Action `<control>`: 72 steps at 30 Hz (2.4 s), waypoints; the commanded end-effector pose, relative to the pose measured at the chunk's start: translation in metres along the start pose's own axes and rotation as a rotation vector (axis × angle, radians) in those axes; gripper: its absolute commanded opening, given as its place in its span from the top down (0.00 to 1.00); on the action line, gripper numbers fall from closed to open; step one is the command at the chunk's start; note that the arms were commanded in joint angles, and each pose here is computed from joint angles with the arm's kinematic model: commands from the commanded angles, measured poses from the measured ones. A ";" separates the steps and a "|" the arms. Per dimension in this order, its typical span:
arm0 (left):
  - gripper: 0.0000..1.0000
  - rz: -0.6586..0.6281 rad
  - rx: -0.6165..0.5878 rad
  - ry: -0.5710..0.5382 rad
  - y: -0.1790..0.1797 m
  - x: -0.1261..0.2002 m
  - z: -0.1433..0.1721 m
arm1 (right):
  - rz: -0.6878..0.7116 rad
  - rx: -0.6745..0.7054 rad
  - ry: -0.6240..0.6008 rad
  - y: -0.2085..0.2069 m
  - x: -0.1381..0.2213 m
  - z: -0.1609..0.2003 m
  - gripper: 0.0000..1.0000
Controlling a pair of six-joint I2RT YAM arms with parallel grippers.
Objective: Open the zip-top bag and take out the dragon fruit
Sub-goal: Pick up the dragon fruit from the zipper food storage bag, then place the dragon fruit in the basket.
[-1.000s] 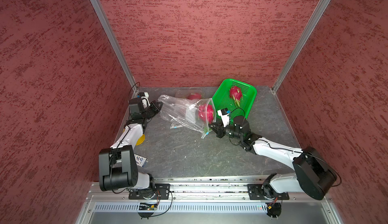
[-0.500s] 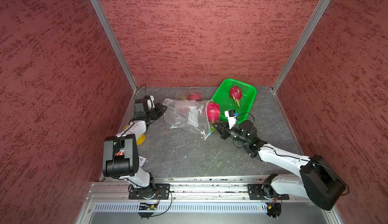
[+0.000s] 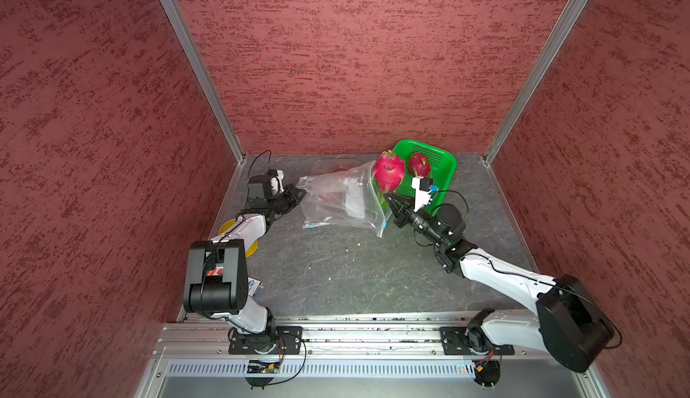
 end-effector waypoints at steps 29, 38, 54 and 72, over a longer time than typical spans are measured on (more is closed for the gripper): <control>1.00 0.004 -0.036 0.006 -0.001 0.043 0.029 | 0.325 -0.034 0.138 -0.149 -0.058 0.013 1.00; 1.00 -0.011 -0.055 -0.008 0.001 0.046 0.030 | 0.449 -0.134 0.202 -0.210 -0.081 0.061 1.00; 1.00 -0.009 -0.068 -0.025 -0.003 0.051 0.028 | 0.566 -0.247 0.232 -0.258 -0.088 0.103 0.94; 1.00 -0.009 -0.078 -0.040 -0.008 0.057 0.028 | 0.544 -0.281 0.189 -0.260 -0.082 0.087 0.61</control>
Point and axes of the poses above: each gripper's point midway between its finger pads, its own x axis back along the fingers, its own y axis along the line the jaws close on, z = x × y, the point moved 4 cm from there along x, back along the fingers, and after that the axes turned 11 degrees about x, right-handed, at the moved point
